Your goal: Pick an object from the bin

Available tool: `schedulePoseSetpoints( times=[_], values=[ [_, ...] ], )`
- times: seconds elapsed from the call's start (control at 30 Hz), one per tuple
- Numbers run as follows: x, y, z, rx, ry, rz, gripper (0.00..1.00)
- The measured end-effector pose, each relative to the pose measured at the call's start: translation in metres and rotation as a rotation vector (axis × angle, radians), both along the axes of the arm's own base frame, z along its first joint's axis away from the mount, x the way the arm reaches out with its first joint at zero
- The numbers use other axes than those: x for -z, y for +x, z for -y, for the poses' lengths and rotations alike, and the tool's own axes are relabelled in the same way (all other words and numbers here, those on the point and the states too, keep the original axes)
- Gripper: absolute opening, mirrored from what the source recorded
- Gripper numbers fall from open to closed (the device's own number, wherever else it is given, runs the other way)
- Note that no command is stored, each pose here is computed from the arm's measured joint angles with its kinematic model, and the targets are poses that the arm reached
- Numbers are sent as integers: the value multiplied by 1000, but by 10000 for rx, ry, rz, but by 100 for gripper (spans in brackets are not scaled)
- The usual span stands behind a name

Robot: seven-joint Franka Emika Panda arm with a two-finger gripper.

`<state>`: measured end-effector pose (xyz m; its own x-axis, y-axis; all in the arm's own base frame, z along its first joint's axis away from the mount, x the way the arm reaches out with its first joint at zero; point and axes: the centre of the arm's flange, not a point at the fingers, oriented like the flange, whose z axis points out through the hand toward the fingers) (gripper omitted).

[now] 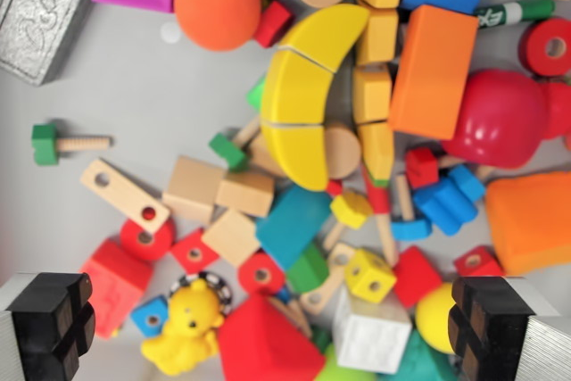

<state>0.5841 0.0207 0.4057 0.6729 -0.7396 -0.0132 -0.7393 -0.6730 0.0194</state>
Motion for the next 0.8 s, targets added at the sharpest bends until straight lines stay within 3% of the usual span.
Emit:
schedulePoseSetpoints(
  times=[0.8],
  values=[
    [26, 8, -23, 1649, -29, 20, 100]
  ],
)
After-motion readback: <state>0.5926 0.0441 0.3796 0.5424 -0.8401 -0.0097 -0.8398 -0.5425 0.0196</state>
